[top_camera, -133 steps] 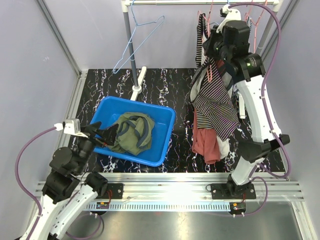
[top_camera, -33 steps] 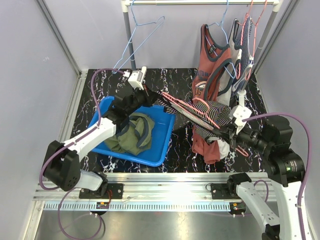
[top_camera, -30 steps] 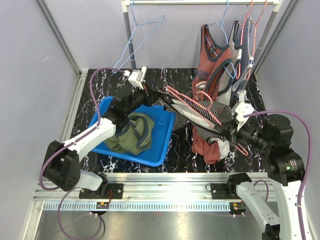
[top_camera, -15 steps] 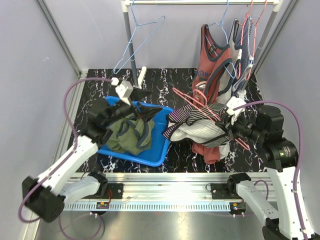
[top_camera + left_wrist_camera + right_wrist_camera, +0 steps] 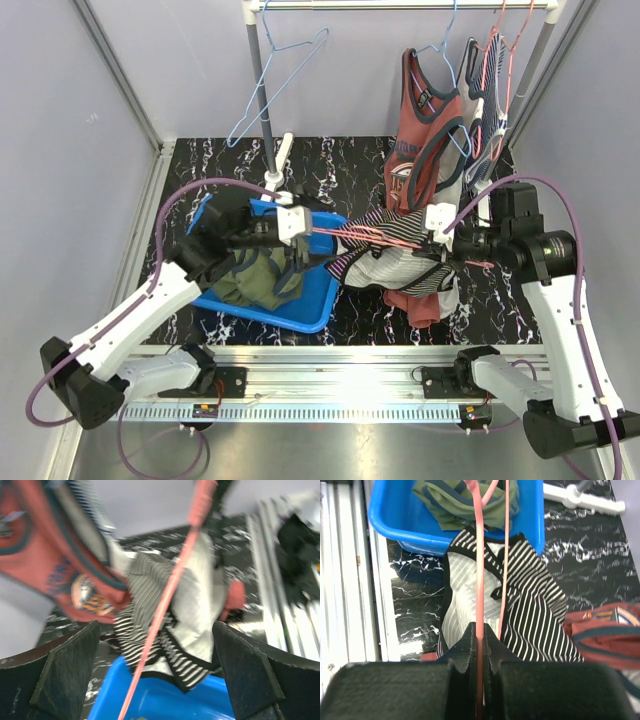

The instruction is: Remove the tank top from the hanger

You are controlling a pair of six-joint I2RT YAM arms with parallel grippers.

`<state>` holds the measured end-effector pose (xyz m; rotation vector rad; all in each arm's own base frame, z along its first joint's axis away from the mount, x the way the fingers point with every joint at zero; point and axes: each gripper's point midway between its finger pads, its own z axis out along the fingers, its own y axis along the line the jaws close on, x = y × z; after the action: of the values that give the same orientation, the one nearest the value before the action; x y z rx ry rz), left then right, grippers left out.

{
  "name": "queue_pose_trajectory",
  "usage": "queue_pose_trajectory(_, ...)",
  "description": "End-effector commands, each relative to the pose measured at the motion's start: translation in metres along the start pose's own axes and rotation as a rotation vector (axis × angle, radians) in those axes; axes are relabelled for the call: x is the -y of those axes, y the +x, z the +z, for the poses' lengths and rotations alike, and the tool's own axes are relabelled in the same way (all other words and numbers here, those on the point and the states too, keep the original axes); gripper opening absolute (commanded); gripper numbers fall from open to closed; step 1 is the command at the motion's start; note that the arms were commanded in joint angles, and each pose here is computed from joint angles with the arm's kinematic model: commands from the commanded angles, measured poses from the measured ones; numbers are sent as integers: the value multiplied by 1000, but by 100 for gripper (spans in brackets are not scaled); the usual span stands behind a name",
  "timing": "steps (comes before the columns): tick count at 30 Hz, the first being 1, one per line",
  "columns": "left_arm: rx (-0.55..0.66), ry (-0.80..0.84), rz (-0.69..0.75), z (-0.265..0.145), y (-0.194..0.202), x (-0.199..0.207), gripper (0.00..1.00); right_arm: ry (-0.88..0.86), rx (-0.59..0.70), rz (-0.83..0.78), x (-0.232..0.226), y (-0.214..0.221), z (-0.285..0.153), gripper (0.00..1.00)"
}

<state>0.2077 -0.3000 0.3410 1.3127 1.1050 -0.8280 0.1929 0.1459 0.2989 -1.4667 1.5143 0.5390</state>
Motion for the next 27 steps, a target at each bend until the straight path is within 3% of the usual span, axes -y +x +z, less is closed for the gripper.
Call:
queue_pose_trajectory(1,-6,118,93,10,-8,20,95,-53,89,-152,-4,-26,-5,0)
queue_pose_trajectory(5,-39,114,100,25,1,16,88,-95,136,-163,-12,-31,-2,0)
queue_pose_trajectory(12,-50,68,105,45,8,4,66,-111,165,-159,-18,-33,-1,0)
queue_pose_trajectory(16,-81,86,107,50,15,7,40,-110,167,-163,-19,-33,-1,0)
queue_pose_trajectory(17,-88,76,106,50,16,5,14,-111,167,-161,-19,-32,-1,0)
queue_pose_trajectory(18,-86,69,105,49,16,5,2,-115,166,-152,-20,-30,0,0)
queue_pose_trajectory(20,-77,41,86,46,11,3,0,-114,172,-137,-21,-31,0,1)
queue_pose_trajectory(21,-73,31,73,45,11,3,0,-114,173,-115,-22,-29,2,8)
queue_pose_trajectory(23,-65,-8,-4,40,8,3,0,-67,185,-37,-14,-34,1,44)
queue_pose_trajectory(25,-72,-61,-124,36,12,1,0,37,216,104,2,-44,0,61)
queue_pose_trajectory(26,-60,-90,-168,34,10,-2,0,79,233,147,8,-48,-3,79)
queue_pose_trajectory(27,-46,-129,-281,33,11,-2,0,182,277,260,24,-57,-8,89)
